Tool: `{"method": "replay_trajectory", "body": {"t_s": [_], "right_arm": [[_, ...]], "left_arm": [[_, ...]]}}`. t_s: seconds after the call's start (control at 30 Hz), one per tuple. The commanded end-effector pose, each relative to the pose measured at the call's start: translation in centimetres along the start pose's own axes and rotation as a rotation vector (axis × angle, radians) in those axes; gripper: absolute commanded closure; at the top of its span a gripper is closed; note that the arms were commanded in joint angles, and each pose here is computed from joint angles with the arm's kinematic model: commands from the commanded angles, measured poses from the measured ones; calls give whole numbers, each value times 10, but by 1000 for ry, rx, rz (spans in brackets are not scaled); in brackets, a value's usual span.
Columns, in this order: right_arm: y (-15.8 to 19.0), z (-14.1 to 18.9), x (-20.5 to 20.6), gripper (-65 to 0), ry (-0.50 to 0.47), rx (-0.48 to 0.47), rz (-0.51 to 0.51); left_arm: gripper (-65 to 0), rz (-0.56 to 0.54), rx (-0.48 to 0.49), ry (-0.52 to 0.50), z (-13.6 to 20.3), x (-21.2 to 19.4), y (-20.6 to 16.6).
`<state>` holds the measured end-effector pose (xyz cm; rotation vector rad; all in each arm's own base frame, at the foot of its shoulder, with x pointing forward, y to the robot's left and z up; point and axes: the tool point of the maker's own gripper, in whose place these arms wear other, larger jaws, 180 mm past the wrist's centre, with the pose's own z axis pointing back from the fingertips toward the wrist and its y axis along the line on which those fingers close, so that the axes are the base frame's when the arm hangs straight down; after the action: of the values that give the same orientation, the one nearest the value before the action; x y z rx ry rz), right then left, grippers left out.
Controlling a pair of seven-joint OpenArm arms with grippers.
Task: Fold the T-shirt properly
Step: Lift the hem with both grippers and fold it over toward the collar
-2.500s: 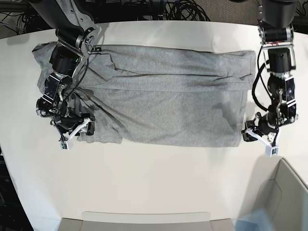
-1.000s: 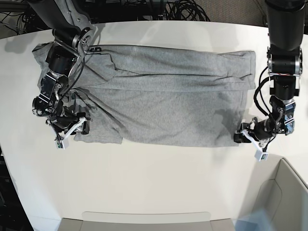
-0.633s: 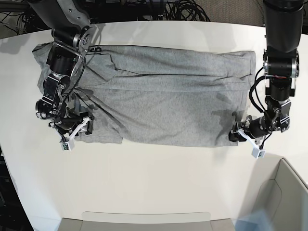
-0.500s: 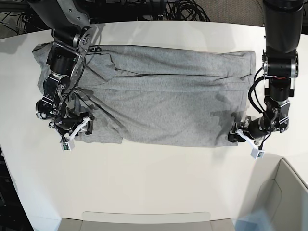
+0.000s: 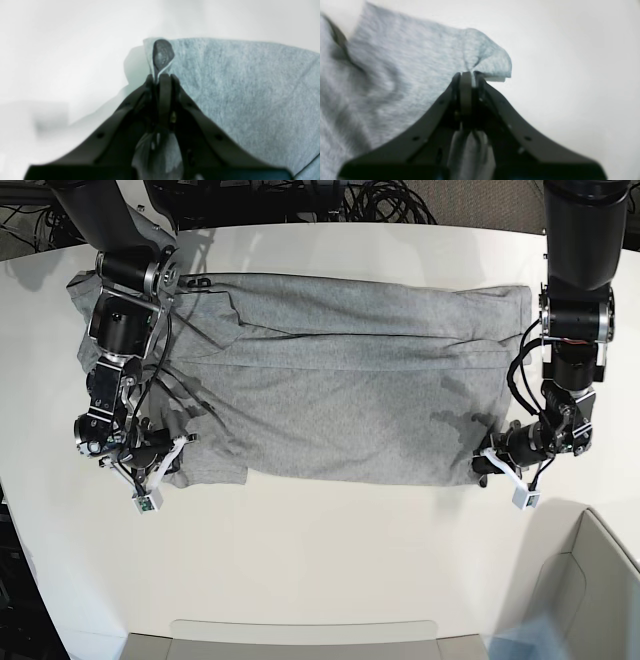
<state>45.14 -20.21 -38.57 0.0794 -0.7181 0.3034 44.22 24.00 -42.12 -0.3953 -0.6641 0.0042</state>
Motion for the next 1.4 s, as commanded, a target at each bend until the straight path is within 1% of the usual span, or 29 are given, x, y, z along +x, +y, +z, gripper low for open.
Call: {"method": "replay_trajectory", "body": {"t_s": [0.0,0.13,0.23,0.33,0.43,0.6,0.7,0.8,0.93,1.0,1.1,1.13,1.2,1.27,1.33,1.37], "right_arm": [[-15,15,53,0,-124,-30,14],[-29,33,109,0,-215,-59,35],[-36,49,148,0,-279,-79,54],[-32,56,169,0,-300,-83,99],[-24,52,168,0,-287,-74,124],[-15,35,129,0,-226,-49,107],[-17,32,112,0,-204,-55,106],[-17,39,108,0,-224,-79,124],[-20,54,116,0,-269,-115,151],[-21,57,117,0,-275,-121,155],[-22,58,118,0,-278,-124,157],[-22,58,118,0,-278,-124,157],[-22,59,120,0,-282,-126,158],[-22,60,121,0,-285,-127,158],[-23,63,124,0,-294,-134,163],[-23,65,126,0,-303,-139,167]], "left_arm": [[0,-17,9,-13,6,15,3],[0,-16,28,-18,13,17,13],[0,-29,26,-31,14,23,12],[0,-57,38,-45,23,32,16],[0,-71,46,-55,28,38,20],[0,-70,58,-56,32,38,26],[0,-71,66,-23,35,33,30],[0,-71,69,-13,36,31,31],[0,-70,75,-10,38,31,34],[0,-71,75,-11,38,31,34],[0,-114,60,-27,38,32,26],[0,-132,53,-47,41,36,22],[0,-151,58,-89,58,44,24],[0,-180,59,-141,78,54,18],[0,-231,70,-163,97,57,11],[0,-256,78,-156,104,52,8]]}}
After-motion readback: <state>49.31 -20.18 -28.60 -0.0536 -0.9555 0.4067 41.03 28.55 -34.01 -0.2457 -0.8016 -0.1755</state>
